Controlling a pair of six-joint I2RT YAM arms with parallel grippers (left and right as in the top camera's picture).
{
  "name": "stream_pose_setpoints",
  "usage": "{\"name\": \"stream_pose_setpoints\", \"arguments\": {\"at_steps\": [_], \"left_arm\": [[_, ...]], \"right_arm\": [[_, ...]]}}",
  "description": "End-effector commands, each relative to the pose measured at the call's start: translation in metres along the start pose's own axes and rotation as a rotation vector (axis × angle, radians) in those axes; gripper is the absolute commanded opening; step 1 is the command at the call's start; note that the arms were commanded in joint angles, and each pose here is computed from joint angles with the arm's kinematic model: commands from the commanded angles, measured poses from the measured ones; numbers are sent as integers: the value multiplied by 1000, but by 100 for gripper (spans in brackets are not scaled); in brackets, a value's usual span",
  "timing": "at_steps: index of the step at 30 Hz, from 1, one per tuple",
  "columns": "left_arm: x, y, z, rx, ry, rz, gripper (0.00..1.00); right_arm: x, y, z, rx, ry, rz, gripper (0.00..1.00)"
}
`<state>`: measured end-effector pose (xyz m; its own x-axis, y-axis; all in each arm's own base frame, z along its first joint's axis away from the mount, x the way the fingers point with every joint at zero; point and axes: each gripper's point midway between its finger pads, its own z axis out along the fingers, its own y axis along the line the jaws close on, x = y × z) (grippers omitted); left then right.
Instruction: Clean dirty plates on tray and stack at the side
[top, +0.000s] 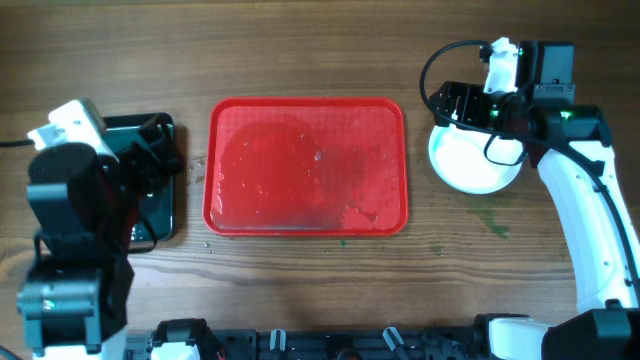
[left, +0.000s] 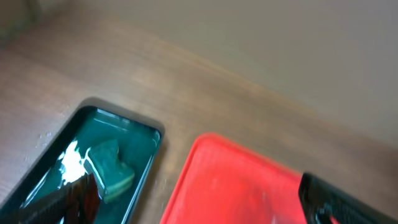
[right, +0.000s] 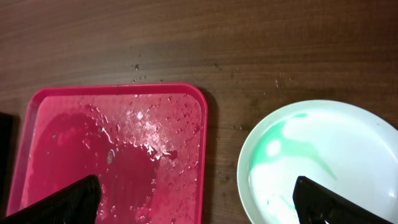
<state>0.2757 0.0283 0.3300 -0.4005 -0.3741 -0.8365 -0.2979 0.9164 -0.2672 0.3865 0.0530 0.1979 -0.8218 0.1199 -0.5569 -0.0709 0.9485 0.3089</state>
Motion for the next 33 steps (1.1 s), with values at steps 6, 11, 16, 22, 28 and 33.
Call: {"name": "stream_pose_setpoints", "arguments": {"at_steps": [6, 11, 16, 22, 28, 33], "left_arm": [[77, 3, 4, 236, -373, 300, 100], [119, 21, 20, 234, -443, 292, 100], [133, 29, 29, 218, -462, 284, 100], [140, 30, 41, 229, -509, 282, 100], [165, 33, 53, 246, -386, 235, 100], [165, 33, 53, 247, -385, 235, 100]], "right_arm": [[-3, 3, 2, -18, 0, 7, 100], [-3, 3, 2, -18, 0, 7, 100], [-3, 3, 2, -19, 0, 6, 100], [-3, 3, 2, -18, 0, 6, 100], [-3, 3, 2, -18, 0, 6, 100], [-3, 3, 2, -18, 0, 6, 100]]}}
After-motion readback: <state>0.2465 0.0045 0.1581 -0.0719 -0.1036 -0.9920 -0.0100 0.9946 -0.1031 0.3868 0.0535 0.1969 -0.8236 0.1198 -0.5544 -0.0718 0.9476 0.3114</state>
